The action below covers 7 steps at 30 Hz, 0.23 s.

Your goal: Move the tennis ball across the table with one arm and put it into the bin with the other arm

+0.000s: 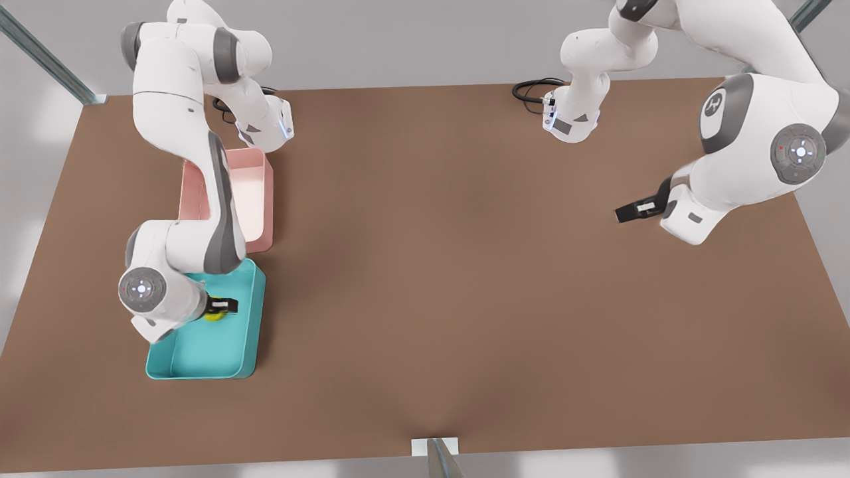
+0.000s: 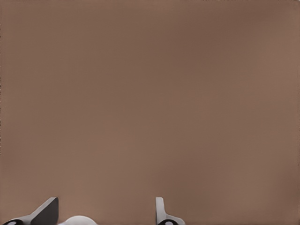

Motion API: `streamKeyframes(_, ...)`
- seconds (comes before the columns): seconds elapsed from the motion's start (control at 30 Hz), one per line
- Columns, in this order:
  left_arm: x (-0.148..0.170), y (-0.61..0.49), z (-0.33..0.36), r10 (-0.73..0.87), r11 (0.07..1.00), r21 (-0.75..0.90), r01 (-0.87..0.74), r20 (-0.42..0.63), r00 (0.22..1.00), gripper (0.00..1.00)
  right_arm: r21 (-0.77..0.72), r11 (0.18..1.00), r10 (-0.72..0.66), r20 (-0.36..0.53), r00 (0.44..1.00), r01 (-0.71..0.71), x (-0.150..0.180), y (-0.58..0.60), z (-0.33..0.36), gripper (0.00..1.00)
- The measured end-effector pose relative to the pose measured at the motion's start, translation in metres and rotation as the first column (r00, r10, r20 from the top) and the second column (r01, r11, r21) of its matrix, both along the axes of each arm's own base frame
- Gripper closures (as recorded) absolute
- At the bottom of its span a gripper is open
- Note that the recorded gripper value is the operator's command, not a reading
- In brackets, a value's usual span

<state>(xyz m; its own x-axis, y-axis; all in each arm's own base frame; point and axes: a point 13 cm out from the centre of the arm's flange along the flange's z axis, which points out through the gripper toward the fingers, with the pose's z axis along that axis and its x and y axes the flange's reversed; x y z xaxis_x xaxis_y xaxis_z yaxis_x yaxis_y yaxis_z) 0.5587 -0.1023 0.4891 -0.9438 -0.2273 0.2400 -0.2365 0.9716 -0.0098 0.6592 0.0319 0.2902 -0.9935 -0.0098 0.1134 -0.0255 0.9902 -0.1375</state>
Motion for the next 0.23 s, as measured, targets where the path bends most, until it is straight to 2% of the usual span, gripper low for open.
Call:
streamKeyframes(0.1, -0.003, -0.003, 0.008, -0.011, 1.0, -0.025, 0.011, -0.003, 1.0, 0.0, 0.023, 0.998, 0.059, 0.052, 0.997, -0.06, -0.028, 0.008, 0.099, 0.0)
streamKeyframes(0.23, -0.013, -0.01, 0.003, -0.031, 0.998, -0.064, 0.027, -0.059, 0.998, 0.0, 0.014, 1.0, 0.027, 0.031, 0.999, -0.028, -0.065, -0.027, 0.143, 0.0)
